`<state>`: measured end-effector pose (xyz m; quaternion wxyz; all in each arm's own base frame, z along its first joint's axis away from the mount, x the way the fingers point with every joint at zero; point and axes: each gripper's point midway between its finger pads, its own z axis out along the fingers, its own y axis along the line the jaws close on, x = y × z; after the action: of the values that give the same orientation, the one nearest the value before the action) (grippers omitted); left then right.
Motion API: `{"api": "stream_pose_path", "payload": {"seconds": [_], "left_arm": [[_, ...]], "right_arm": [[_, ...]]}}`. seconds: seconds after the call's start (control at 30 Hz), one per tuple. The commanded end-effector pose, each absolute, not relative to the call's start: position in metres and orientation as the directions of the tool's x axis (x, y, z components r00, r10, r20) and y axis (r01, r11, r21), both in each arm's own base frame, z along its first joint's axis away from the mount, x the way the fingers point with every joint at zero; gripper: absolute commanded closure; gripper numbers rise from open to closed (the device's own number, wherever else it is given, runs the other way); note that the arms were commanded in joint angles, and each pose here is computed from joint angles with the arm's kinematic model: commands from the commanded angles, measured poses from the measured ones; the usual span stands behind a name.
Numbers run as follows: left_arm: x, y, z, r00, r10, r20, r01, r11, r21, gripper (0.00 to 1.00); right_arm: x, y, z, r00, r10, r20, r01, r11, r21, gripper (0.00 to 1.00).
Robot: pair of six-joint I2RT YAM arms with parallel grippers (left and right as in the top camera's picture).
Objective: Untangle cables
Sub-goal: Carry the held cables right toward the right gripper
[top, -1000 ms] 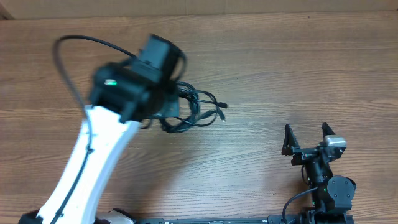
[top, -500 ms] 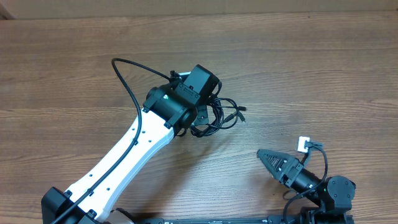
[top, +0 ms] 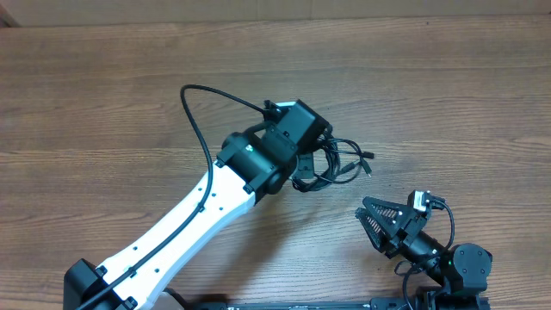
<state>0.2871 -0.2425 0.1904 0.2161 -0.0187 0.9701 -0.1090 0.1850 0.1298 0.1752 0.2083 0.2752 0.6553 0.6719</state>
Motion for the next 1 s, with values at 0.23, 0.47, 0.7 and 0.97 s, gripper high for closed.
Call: {"api": "stream_pose_path", "payload": {"seconds": [0.23, 0.47, 0.7, 0.97], "left_arm": [[0.262, -0.282, 0.182, -0.916, 0.004, -0.4, 0.108, 0.965, -0.237, 0.96], [0.245, -0.301, 0.167, -0.931, 0.068, -0.357, 0.159, 0.96, -0.23, 0.96], [0.262, -0.287, 0.17, -0.901, 0.073, -0.427, 0.154, 0.975, -0.158, 0.96], [0.293, -0.255, 0.174, -0.879, 0.033, -0.476, 0.087, 0.992, -0.093, 0.96]], "right_arm": [[0.194, 0.122, 0.174, -0.714, 0.686, 0.138, 0.105, -0.09, 0.99, 0.56], [0.2, 0.116, 0.175, -0.677, 0.724, 0.133, 0.094, -0.095, 0.991, 0.71], [0.199, 0.116, 0.175, -0.683, 0.719, 0.128, 0.091, -0.091, 0.992, 0.96], [0.195, 0.12, 0.174, -0.708, 0.7, 0.094, 0.071, -0.062, 0.996, 0.96]]}}
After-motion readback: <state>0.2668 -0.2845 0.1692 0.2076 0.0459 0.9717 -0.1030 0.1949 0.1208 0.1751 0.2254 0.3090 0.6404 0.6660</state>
